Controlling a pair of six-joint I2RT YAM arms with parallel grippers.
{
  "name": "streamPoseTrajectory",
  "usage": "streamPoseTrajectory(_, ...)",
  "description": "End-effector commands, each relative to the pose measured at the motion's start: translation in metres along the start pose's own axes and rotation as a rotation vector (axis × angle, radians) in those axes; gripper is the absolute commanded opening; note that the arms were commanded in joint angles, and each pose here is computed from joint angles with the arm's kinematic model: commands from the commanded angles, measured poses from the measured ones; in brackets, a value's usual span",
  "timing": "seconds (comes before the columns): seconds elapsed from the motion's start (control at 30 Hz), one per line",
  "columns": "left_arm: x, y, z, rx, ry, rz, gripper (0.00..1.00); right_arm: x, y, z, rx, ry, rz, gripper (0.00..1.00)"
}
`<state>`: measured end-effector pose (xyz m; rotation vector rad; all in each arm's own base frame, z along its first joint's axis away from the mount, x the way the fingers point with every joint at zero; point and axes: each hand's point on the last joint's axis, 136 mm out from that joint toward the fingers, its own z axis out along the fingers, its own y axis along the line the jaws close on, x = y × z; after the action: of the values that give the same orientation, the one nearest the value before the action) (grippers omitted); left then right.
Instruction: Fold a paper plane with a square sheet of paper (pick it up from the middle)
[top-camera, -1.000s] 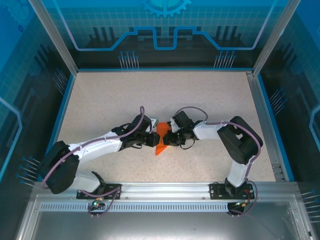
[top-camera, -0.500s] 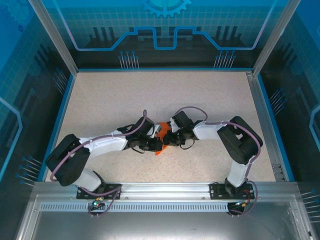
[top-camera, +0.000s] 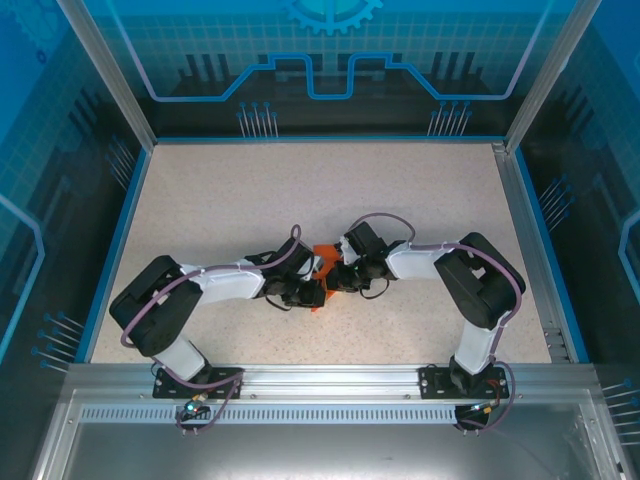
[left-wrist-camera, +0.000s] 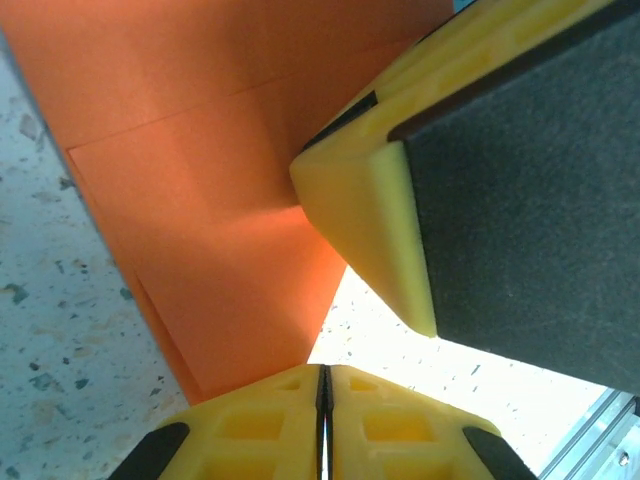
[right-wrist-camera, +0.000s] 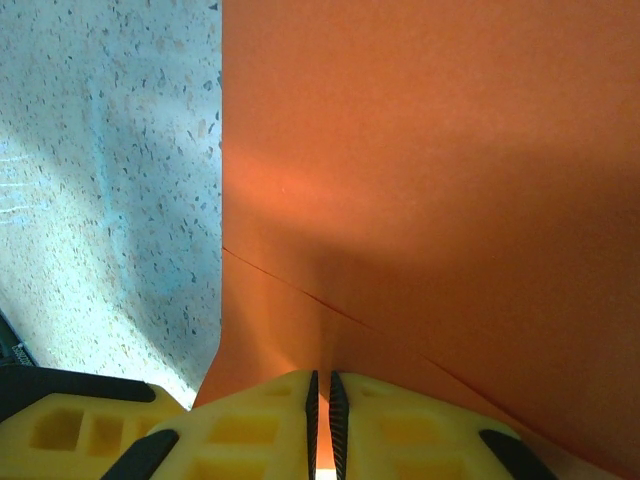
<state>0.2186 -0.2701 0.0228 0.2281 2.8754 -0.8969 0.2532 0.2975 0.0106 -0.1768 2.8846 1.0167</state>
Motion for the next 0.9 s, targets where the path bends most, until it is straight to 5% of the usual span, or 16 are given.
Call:
streamPoseTrajectory(0.0,-0.004,-0.003,0.000,0.019,-0.006,-0.008,0.11,0.017,-0.033,0.011,0.130,0.053,0.037,0.16)
streamPoseTrajectory(0.87,0.028,0.033,0.010,-0.076,0.060,-0.098,0.09,0.013,-0.036,0.011,0.161,0.055,0.024,0.16)
